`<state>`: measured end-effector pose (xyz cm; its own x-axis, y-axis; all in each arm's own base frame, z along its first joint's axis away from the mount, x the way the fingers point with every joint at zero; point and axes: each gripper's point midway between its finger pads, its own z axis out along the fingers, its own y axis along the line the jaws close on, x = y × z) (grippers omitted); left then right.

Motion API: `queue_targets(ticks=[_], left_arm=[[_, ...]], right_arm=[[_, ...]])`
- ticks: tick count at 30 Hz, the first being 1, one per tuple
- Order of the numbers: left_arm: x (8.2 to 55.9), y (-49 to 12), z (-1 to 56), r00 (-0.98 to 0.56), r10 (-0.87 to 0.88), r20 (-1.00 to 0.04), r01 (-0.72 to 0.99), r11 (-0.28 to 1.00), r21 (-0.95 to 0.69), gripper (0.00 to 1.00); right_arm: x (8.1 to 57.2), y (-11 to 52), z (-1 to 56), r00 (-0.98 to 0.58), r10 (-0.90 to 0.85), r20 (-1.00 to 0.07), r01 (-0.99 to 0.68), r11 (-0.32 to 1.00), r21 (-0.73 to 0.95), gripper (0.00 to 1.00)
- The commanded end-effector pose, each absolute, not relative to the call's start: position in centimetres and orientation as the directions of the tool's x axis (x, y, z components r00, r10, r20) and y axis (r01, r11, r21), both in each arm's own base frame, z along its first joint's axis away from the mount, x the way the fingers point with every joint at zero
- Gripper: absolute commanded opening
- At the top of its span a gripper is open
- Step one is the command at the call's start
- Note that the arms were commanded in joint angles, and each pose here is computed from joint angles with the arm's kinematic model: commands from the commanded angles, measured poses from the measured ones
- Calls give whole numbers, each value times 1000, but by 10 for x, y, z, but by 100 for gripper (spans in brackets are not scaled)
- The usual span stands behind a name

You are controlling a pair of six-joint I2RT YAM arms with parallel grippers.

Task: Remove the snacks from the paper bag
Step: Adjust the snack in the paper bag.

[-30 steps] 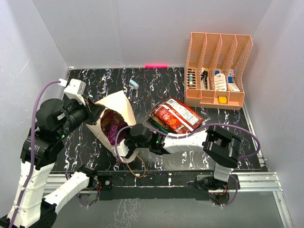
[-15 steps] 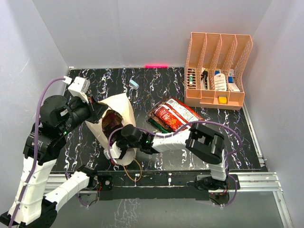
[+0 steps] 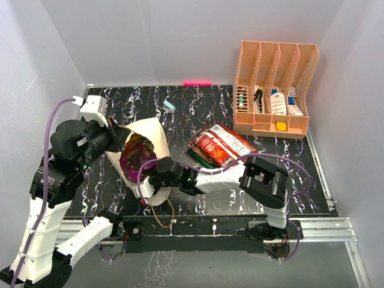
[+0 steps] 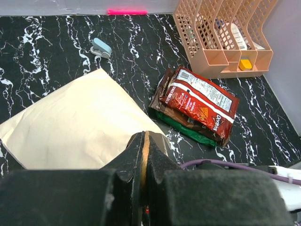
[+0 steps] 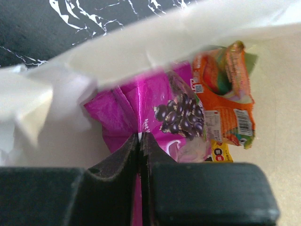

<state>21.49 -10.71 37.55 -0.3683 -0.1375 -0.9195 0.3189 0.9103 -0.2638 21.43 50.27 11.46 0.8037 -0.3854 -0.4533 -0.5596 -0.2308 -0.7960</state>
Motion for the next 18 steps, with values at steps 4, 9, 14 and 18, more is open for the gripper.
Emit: queue_targets(ticks=[4,9,14,18], left_arm=[[218,-104,382,-335,-182,-924,291,913,-286,0],[219,-108,380,-346,-187,-919,302,906,-298,0],[220,-111,374,-363,-191,-912,303,901,-309,0],[222,-111,374,-370,-194,-909,298,902,-313,0]], right_arm=[[199,498,233,782,-198,-591,-600,17,-800,7],[191,490,256,726,-171,-666,-668,55,-742,7],[183,480,288,669,-126,-733,-726,102,-680,7],[170,475,303,599,-102,-794,-792,74,-606,7]])
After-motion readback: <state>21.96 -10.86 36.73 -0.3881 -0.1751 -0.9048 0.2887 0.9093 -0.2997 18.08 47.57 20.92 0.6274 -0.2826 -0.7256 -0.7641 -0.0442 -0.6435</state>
